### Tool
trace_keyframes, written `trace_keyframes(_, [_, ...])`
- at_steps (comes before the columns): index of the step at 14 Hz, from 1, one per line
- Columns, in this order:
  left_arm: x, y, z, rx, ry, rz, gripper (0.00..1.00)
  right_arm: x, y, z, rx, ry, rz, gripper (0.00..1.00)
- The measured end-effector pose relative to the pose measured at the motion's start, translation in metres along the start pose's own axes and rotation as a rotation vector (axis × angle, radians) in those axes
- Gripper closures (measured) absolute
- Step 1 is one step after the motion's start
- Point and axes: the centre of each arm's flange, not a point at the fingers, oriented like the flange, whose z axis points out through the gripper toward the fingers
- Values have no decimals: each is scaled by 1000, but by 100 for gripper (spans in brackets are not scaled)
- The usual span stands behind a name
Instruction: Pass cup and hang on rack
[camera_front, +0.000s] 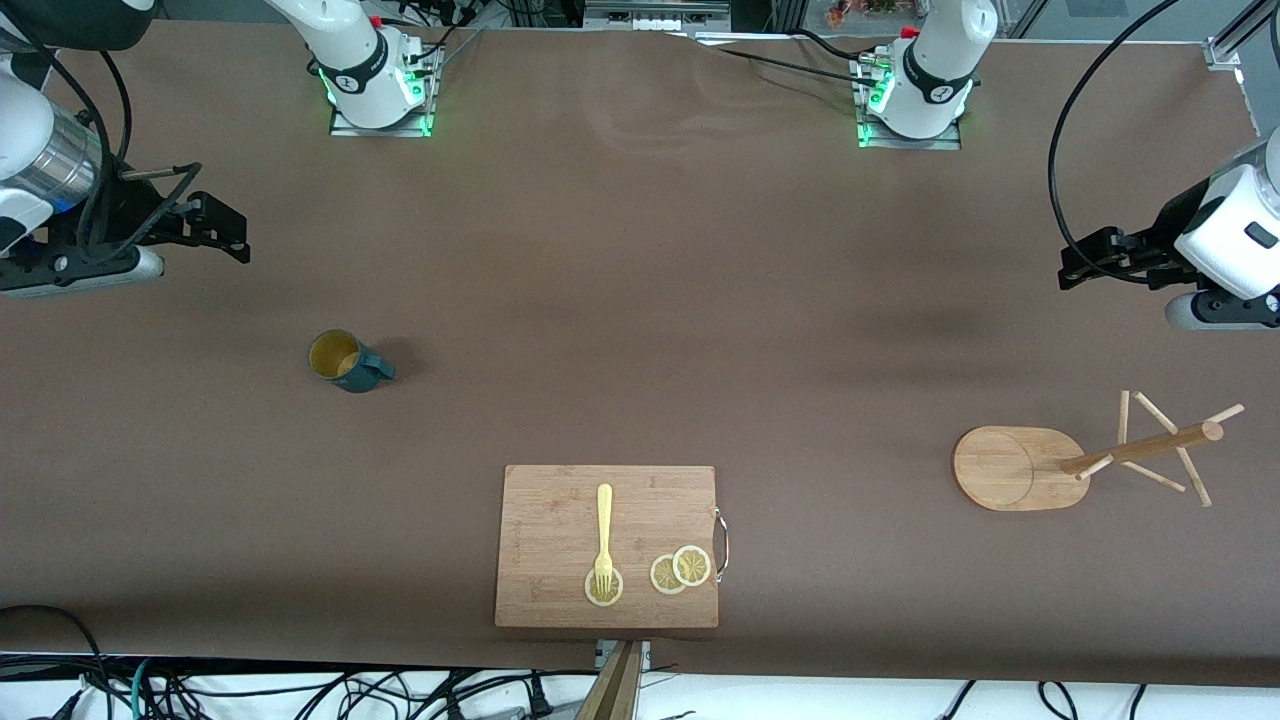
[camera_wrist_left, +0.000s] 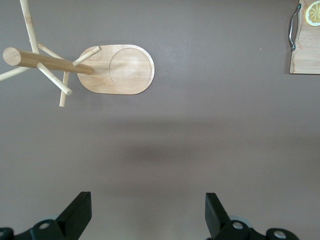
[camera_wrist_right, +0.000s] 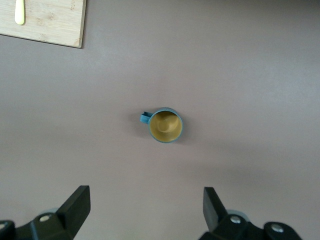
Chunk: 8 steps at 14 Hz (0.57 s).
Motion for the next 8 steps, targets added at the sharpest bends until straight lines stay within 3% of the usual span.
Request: trace_keyframes(8, [0, 0, 0, 0, 0, 0, 0, -1, 0, 1, 0, -7, 0, 0])
